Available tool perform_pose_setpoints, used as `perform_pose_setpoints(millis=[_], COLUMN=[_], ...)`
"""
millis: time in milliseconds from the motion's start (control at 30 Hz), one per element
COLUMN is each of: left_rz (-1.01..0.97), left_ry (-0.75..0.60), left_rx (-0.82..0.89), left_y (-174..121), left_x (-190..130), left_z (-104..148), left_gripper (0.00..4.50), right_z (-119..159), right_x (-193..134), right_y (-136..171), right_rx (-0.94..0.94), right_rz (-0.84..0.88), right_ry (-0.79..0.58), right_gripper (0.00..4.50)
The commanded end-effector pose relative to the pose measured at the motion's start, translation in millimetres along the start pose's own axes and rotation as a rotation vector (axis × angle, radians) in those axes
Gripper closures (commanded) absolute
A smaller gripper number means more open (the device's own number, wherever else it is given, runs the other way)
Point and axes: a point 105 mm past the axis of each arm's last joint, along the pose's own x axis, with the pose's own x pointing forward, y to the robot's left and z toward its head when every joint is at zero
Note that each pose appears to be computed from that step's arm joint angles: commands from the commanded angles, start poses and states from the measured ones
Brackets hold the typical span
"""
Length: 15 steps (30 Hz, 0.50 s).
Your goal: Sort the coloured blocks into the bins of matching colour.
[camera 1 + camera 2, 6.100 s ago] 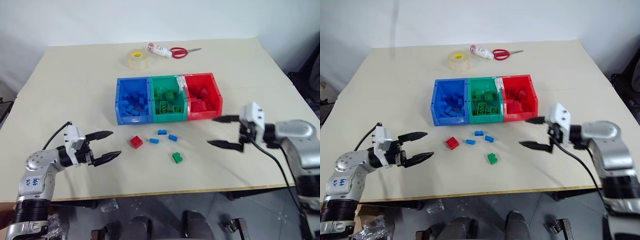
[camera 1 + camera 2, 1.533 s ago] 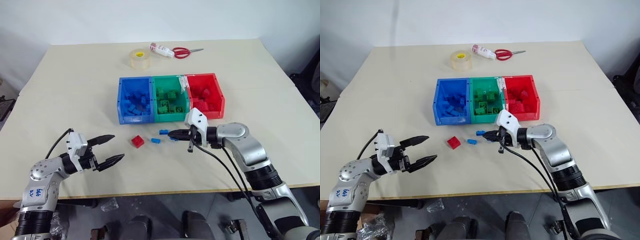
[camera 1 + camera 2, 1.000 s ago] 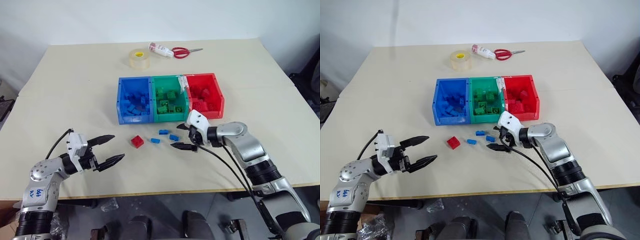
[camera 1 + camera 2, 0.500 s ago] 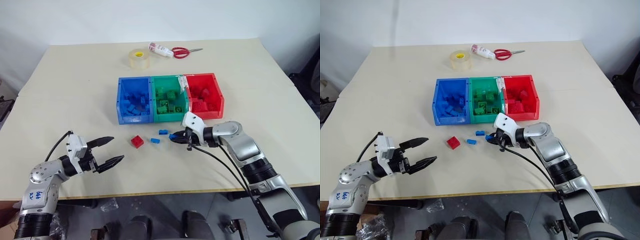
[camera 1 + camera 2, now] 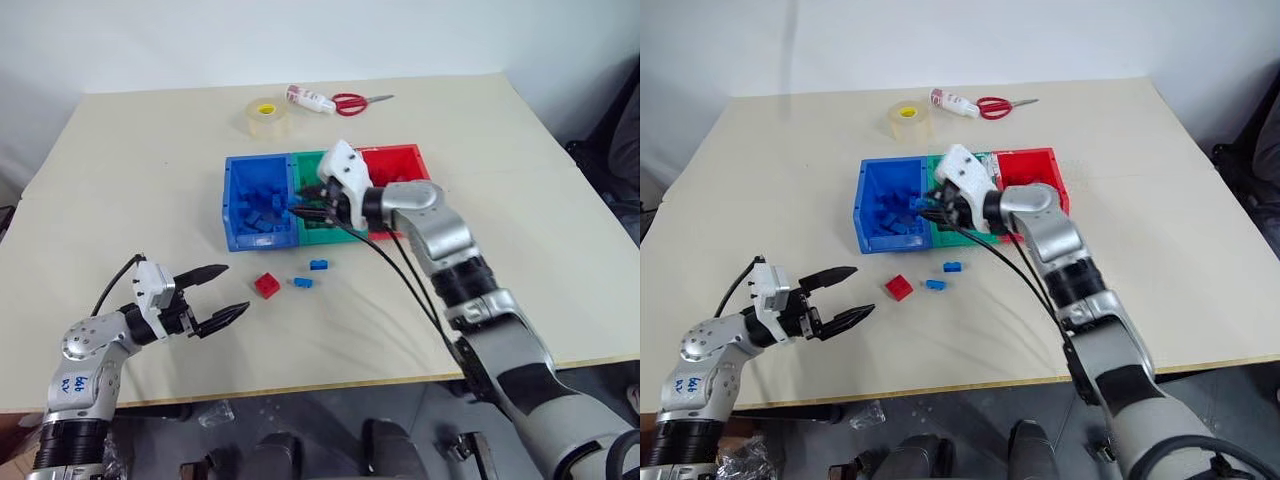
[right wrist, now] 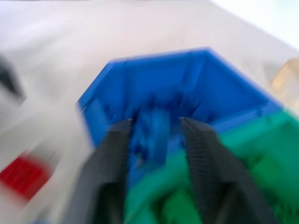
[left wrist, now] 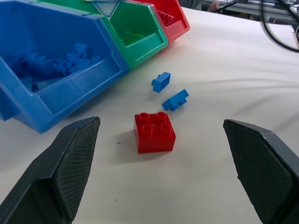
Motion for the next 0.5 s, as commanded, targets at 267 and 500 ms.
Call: perform_pose_setpoints(millis=[267, 500], left_rz=[0.006, 0.003], left_ry=[-0.029, -0.031], left_rx=[0.043, 0.036], left_y=[3.5, 1.9], left_x=[2.0, 3.5], left_z=[9.2, 7.5], left_gripper=[0.00, 0.00], right_z=[18.8, -3.8], right_x=[1.2, -49.5], right_y=[-4.8, 3.6], right_rx=[-0.019, -0.053], right_rz=[-0.020, 0.063], right_ry=[-0.149, -0.081], right_gripper=[0.02, 0.02])
